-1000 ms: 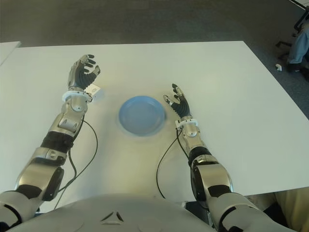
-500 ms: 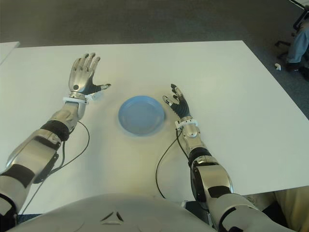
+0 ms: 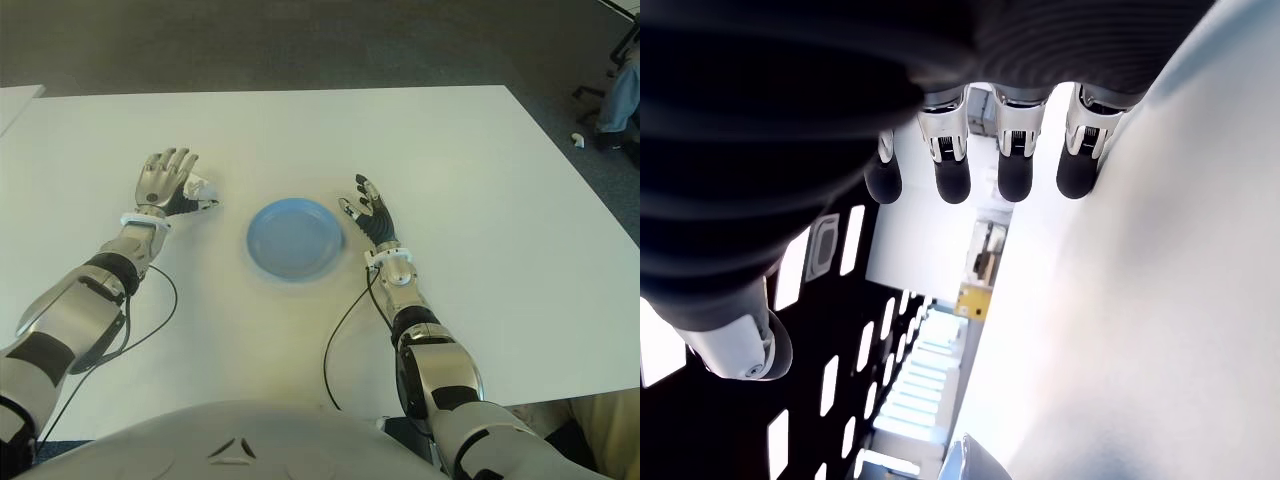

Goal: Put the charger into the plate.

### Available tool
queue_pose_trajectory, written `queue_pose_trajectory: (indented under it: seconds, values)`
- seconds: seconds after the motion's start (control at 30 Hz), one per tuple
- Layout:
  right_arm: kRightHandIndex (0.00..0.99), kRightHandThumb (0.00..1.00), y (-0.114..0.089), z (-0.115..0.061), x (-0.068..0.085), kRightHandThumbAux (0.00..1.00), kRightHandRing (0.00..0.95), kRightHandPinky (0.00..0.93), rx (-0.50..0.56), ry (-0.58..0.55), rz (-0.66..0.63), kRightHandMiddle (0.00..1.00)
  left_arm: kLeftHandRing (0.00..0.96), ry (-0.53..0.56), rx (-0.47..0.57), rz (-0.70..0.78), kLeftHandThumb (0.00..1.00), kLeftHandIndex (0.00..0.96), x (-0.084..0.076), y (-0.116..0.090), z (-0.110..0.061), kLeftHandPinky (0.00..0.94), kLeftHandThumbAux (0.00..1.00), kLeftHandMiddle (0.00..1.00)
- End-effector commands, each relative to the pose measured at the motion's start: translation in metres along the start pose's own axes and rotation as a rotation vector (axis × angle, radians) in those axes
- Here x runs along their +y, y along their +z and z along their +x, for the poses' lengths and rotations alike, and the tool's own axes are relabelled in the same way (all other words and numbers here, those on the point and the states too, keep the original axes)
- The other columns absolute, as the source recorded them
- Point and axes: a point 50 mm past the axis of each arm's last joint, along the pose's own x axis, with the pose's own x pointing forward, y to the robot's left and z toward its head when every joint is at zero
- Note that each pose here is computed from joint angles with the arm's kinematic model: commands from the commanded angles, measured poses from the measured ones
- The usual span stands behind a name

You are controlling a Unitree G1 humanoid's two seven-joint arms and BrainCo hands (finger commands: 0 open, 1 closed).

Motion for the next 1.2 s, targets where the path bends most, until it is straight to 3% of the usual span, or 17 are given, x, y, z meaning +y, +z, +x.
queue_pose_trajectory:
  seconds: [0.03, 0.5, 1.2]
  values:
    - [0.028, 0.187, -0.022, -0.018, 0.006, 0.527, 0.060, 0.095, 0.102, 0.028, 0.013, 0.059, 0.000, -0.128, -0.007, 0.004, 0.142, 0.000, -0.011, 0.009, -0.003, 0.000, 0.231, 0.000]
    - [0.022, 0.154, -0.022, -0.020, 0.001, 0.537, 0.057, 0.080, 0.087, 0.043, 0.011, 0.058, 0.000, -0.307, 0.056, -0.164, 0.091, 0.000, -0.017, 0.013, -0.002, 0.000, 0.241, 0.000]
    - [0.014, 0.142, -0.020, -0.023, -0.001, 0.541, 0.057, 0.086, 0.063, 0.046, 0.013, 0.057, 0.000, -0.426, 0.188, -0.650, 0.140, 0.000, -0.033, 0.024, -0.013, 0.000, 0.244, 0.000]
